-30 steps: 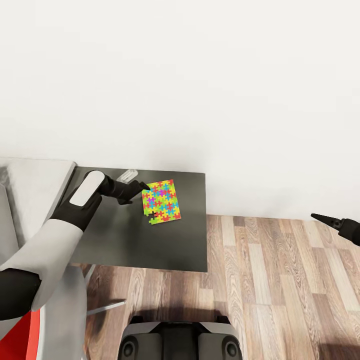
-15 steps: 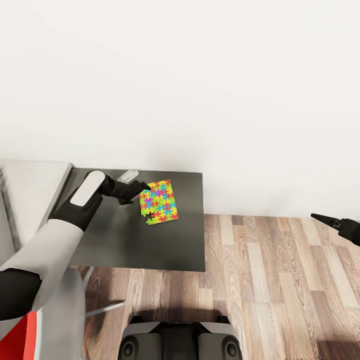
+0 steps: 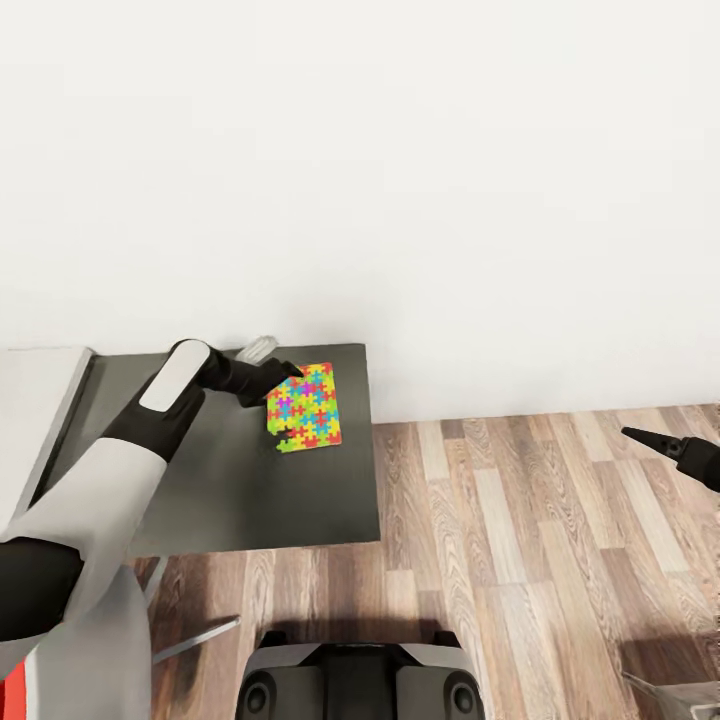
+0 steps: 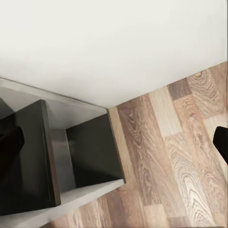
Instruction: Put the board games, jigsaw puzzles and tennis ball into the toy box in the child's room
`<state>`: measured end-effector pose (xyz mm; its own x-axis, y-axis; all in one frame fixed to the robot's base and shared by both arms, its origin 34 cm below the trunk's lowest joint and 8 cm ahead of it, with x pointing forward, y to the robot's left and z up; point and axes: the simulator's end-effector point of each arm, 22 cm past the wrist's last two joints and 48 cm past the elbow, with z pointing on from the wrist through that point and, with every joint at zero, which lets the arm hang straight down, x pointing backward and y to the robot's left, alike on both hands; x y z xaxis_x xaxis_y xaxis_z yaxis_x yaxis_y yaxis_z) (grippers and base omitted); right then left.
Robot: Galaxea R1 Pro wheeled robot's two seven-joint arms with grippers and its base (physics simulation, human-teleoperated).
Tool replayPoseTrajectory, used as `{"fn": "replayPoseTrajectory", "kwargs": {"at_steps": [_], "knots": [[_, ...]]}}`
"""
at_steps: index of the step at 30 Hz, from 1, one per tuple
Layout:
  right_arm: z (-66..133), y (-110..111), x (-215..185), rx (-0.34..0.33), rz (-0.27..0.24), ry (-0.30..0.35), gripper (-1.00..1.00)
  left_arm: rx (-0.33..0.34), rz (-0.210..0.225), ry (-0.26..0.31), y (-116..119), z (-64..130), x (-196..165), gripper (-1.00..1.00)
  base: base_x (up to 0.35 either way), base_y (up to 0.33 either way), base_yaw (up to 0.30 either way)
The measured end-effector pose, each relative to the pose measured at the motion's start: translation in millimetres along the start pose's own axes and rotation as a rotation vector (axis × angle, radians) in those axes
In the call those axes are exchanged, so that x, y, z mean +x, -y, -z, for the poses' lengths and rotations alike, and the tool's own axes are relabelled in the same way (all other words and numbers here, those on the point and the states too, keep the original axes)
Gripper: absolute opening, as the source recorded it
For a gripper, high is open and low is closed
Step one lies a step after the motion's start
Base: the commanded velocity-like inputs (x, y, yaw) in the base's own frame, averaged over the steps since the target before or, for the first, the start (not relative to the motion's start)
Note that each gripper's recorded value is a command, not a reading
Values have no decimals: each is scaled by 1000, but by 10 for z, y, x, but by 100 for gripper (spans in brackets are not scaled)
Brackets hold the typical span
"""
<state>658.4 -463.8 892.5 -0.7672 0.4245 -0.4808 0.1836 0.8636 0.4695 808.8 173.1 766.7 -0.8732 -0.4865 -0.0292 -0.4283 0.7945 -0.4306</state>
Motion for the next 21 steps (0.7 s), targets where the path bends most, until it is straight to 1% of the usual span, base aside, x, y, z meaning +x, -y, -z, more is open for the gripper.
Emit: {"fn": "replayPoseTrajectory", "kwargs": {"at_steps": [1,3,6,17,21], "knots": [[-10,0,-1,0,0,-1,100,-10,-18,1,-16,4,-11,100,0,0,-155],[-19,6,0,1,-1,-2,100,6,-3,5,27,0,-24,100,0,0,-112],[-19,6,0,1,-1,-2,100,17,-11,15,77,37,-55,100,0,0,-69],[-22,2,4,0,0,-3,100,25,-18,27,108,75,-89,100,0,0,-25],[-23,1,6,0,-1,-3,100,26,-19,28,111,78,-91,100,0,0,-101]]}}
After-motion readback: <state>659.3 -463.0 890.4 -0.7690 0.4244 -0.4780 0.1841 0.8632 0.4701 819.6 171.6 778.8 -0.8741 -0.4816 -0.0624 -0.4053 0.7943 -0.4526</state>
